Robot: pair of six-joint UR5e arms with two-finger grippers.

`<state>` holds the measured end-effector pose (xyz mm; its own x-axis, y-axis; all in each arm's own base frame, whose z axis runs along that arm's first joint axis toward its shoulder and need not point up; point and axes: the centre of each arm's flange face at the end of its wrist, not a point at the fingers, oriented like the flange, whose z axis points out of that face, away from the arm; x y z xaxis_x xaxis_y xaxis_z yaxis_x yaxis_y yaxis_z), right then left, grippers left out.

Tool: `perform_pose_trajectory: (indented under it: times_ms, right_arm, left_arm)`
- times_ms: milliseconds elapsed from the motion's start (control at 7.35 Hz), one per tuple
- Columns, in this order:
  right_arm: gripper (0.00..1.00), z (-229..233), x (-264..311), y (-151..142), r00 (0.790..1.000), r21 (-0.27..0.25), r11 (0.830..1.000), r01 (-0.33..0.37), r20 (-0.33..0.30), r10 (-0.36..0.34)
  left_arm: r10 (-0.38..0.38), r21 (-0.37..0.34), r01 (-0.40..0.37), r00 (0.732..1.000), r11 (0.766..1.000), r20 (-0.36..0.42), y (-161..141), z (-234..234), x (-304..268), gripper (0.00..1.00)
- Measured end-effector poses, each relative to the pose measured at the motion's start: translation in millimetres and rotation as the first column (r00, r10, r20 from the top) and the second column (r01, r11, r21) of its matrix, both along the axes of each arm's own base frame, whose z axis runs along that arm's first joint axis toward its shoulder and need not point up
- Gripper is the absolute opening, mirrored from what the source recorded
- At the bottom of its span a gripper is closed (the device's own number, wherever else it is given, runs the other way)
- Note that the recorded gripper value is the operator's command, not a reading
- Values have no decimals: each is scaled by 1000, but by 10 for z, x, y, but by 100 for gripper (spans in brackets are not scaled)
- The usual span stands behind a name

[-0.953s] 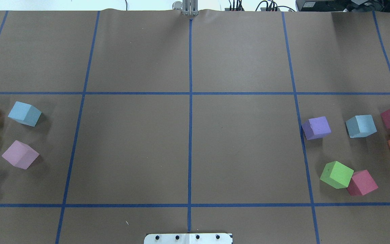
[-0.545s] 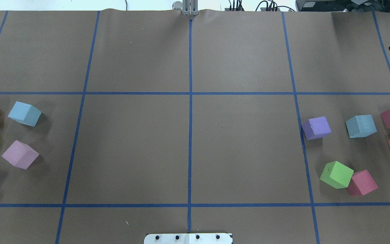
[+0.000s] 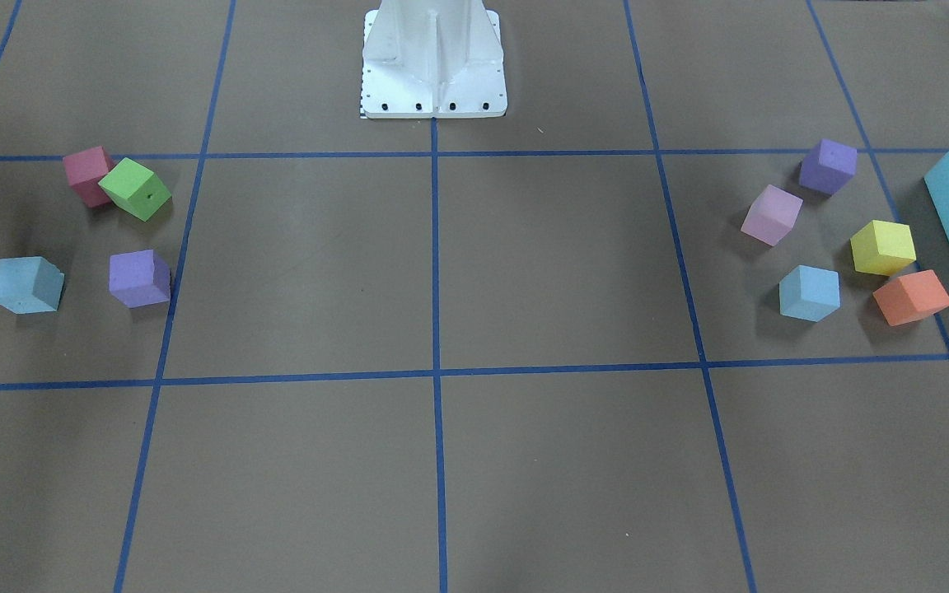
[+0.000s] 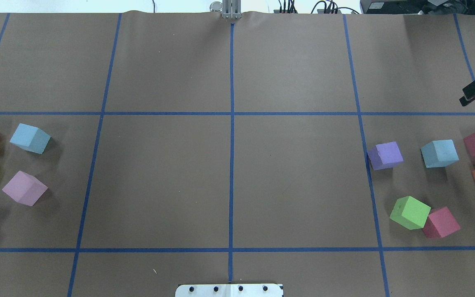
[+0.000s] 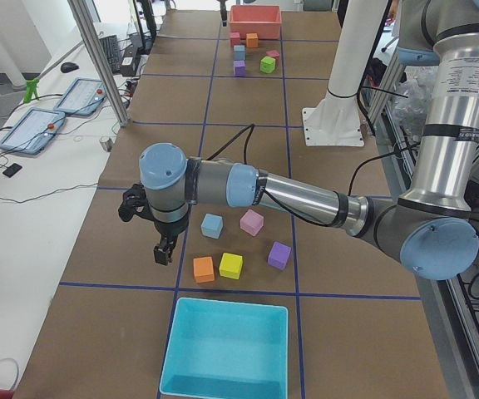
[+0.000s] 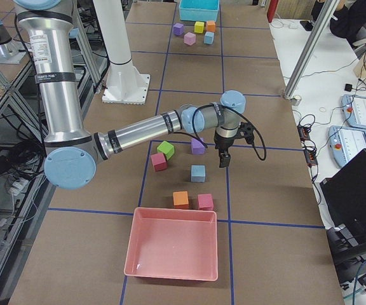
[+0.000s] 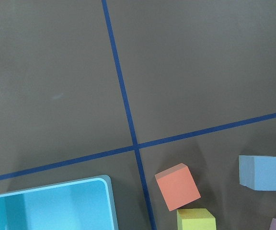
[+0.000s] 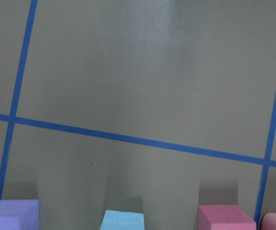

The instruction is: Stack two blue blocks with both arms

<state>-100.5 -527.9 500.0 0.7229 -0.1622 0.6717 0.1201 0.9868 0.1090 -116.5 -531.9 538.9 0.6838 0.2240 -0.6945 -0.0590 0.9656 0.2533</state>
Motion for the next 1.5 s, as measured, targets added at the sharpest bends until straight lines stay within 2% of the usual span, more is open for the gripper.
perform_pose_trajectory:
  times_ms: [408, 681, 953, 1497]
  right_arm:
    - [100, 361, -351, 397, 1000, 22, 999, -27, 11, 26]
    - [100, 641, -474, 554, 1000, 27, 999, -24, 0, 24]
    - [100, 785, -618, 612, 1000, 19, 1000, -25, 6, 25]
    - [100, 718, -925, 646, 999, 5, 999, -37, 28, 37]
  left_arm:
    - [0, -10, 0, 1000, 1000, -1, 25, -71, 4, 98]
    - [0, -7, 0, 1000, 1000, -1, 33, -98, 4, 98]
    - [-1, -6, 1, 1000, 1000, -1, 37, -107, 0, 98]
    - [0, -8, 0, 1000, 1000, -1, 35, -95, 5, 98]
